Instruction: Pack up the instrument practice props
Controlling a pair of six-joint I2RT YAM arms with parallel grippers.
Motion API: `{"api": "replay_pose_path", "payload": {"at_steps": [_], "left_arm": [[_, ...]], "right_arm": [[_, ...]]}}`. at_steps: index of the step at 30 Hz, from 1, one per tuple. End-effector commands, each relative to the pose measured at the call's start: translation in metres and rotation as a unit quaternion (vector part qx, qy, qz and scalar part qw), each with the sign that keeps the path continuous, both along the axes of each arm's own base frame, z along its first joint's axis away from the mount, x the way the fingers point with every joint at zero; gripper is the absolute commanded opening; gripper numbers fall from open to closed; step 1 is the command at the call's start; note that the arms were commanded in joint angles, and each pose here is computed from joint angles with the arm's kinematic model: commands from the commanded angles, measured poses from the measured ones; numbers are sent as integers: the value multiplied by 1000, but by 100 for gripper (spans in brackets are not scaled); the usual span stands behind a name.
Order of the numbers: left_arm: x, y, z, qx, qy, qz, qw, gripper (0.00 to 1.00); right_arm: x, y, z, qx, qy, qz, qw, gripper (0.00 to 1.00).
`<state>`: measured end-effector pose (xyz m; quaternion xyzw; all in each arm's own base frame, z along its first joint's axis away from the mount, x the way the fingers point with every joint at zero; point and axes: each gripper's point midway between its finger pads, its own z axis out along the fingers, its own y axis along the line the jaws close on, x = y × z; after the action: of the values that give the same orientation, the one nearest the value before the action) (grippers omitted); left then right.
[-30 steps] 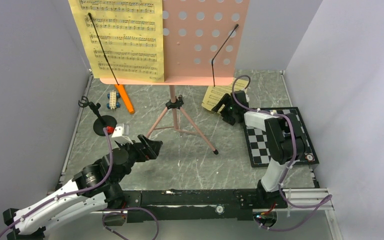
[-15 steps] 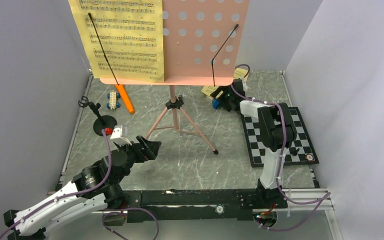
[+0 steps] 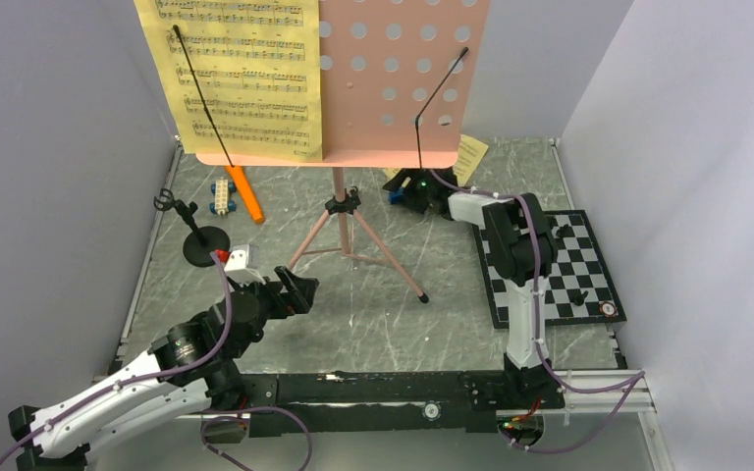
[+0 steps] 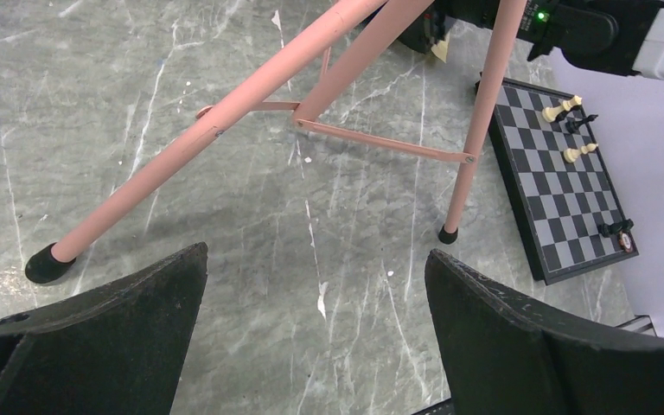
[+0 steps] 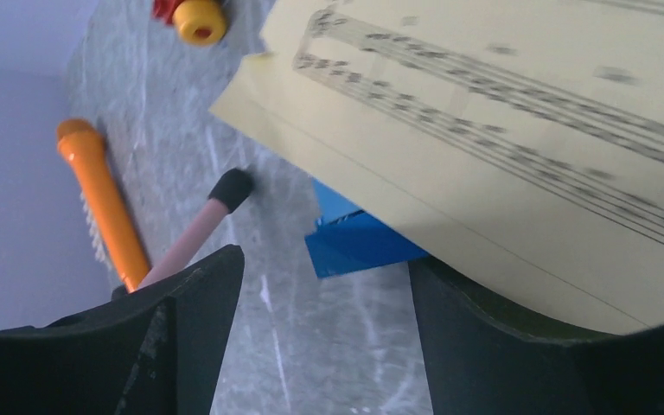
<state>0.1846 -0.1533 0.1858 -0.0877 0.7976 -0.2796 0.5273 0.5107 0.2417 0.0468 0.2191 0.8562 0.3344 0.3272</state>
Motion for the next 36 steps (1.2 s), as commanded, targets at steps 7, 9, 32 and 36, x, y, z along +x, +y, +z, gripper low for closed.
{"api": "replay_pose_path", "payload": {"at_steps": [7, 9, 32, 36], "left_arm": [[0, -7, 7, -17, -4, -9, 1000, 99], [0, -8, 7, -18, -5, -10, 1000, 99], [-2, -10, -6, -22, 8, -12, 1000, 99], [-1, -9, -10, -12, 13, -10, 1000, 99]], "right_arm": [[6, 37, 55, 51, -63, 74, 994, 78], [0, 26, 75, 54, -79, 66, 993, 79], [-20, -3, 18, -2, -10, 6, 1000, 81], [-12, -12, 5, -7, -4, -35, 999, 82]]}}
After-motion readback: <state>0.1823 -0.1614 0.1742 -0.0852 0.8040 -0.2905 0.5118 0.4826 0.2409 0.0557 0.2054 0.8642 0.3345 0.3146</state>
